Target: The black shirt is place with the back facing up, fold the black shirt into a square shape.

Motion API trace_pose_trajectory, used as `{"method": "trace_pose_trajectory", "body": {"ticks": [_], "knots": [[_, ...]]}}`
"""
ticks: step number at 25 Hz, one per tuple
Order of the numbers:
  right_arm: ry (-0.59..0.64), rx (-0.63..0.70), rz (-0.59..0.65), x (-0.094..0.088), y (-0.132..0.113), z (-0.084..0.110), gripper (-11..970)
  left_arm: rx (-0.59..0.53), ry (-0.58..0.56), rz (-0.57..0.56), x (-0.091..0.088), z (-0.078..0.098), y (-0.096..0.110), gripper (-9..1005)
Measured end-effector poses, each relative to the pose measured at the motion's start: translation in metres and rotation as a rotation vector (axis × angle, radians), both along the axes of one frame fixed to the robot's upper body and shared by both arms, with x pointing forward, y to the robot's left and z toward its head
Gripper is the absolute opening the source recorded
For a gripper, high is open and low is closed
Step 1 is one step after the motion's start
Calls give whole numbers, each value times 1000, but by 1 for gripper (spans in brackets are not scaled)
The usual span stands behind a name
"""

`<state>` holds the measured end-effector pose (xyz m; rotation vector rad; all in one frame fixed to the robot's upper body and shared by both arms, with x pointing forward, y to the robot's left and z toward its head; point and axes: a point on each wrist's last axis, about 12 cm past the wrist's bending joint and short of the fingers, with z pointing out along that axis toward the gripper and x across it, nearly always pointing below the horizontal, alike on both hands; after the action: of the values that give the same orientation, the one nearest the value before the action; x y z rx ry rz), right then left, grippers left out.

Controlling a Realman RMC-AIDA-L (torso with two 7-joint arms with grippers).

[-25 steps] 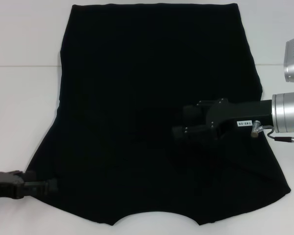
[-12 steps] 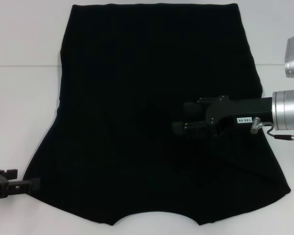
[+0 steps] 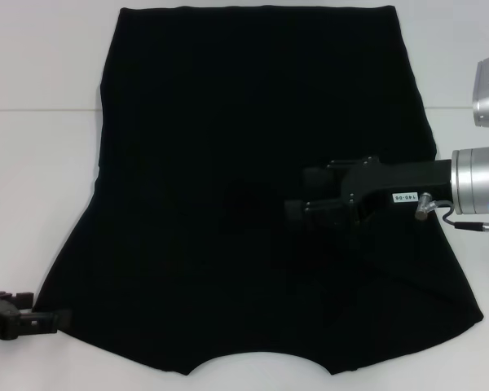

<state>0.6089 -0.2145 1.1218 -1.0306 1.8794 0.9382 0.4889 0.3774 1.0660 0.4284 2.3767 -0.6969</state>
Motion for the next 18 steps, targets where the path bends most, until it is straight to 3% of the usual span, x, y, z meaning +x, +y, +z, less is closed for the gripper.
{"method": "trace_pose_trajectory", "body": {"ticks": [18], "knots": [[1,5,-4,1,-2,5,837,-14,-16,-118,22,5,-28,866]]}}
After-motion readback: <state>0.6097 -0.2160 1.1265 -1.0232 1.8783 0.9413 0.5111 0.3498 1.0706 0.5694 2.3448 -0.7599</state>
